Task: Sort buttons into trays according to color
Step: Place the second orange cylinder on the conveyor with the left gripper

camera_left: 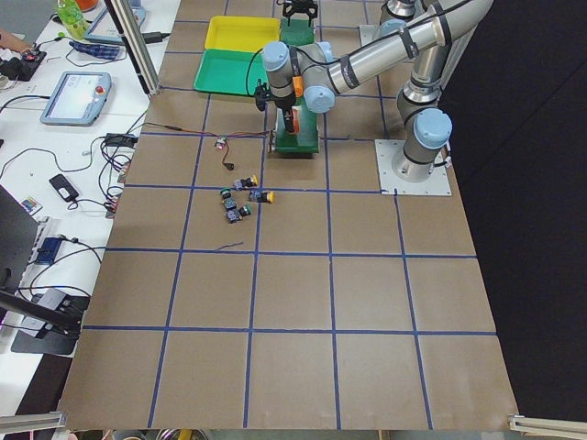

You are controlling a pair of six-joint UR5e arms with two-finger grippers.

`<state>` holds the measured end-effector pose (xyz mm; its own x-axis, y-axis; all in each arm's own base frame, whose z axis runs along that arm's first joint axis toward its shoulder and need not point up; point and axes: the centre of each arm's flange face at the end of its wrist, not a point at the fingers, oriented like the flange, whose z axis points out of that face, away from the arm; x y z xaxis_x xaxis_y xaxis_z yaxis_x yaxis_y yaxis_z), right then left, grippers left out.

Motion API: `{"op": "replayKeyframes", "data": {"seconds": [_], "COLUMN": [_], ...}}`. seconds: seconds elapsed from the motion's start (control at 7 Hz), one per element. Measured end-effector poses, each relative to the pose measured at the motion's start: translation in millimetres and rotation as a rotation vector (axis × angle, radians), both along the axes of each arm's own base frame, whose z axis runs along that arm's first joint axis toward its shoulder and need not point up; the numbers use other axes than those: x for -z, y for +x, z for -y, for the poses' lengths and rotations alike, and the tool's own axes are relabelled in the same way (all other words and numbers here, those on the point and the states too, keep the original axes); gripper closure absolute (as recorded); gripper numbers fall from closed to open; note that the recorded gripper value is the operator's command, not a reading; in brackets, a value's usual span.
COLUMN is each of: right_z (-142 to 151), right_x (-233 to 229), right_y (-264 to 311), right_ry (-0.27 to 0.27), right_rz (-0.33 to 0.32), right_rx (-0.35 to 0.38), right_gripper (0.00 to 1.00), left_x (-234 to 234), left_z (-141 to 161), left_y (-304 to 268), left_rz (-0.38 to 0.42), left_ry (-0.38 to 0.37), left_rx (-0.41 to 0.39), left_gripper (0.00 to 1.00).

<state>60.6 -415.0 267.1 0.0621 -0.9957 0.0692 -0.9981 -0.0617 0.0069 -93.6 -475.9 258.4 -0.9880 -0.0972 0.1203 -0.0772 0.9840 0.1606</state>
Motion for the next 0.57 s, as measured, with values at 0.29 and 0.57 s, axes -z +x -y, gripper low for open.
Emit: {"op": "replayKeyframes", "data": {"seconds": [0.29,0.57], "right_z": [0,0], "right_x": [0,0], "right_y": [0,0], "right_ry": [-0.001,0.000], "right_rz": [0.000,-0.002], "right_rx": [0.000,0.002], "right_gripper": [0.00,0.00], "left_x": [-1,-37], "left_z": [-8,5], "left_y": [-2,9], "left_rz": [-0.005,0.008], "left_ry": [-0.001,-0.072], "left_rx": [0.002,-0.013], "left_gripper": [0.00,0.00]}}
